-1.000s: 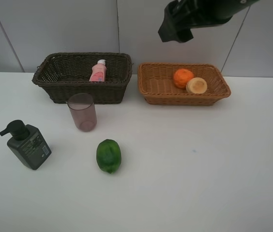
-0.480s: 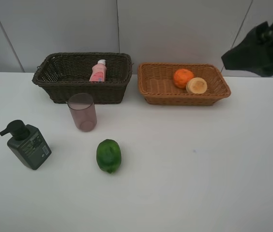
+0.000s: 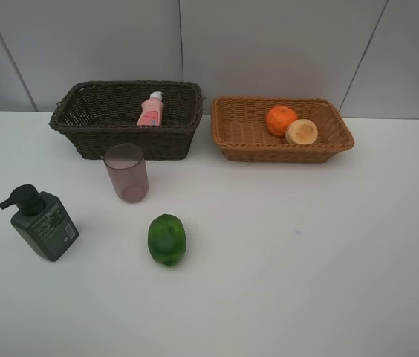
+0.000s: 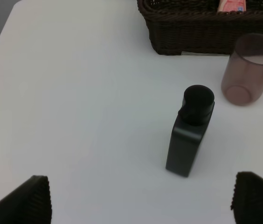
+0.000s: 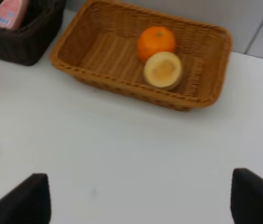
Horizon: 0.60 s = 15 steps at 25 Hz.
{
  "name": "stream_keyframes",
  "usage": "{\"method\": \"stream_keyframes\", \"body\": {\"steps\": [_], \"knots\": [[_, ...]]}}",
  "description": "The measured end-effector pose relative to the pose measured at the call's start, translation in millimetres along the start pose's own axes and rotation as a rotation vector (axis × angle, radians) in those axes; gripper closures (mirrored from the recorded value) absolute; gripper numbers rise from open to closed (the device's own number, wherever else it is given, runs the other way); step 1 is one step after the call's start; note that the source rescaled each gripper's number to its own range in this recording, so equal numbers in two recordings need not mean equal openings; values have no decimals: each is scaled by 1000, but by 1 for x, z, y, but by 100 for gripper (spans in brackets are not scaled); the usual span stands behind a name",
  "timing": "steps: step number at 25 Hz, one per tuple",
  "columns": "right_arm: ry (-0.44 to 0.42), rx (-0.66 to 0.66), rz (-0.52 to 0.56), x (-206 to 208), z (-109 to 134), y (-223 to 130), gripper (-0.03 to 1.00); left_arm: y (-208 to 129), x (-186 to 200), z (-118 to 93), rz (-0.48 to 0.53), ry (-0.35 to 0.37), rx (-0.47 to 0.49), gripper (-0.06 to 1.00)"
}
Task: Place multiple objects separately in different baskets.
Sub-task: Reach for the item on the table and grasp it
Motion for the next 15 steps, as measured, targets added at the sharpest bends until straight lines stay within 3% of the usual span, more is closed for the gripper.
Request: {"method": "stream_keyframes", "body": {"steps": [6, 15], "knots": [[-111, -130, -114, 28, -16, -15, 34, 0, 0, 0, 0, 0, 0, -6], [-107, -131, -221, 52, -10, -34, 34, 0, 0, 0, 0, 0, 0, -6]]}}
Point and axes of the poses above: a point on each arm's last joint axis where the gripper is mounted, x pointing back along that axis away from the gripper, z along the wrist's bending axis when the last joint is at zero, y = z × x, the point moved 7 cm from there along -x, pointing out along that axis toward the gripper, and after that the axes turned 3 degrees about -x, right-handed, at the moved point
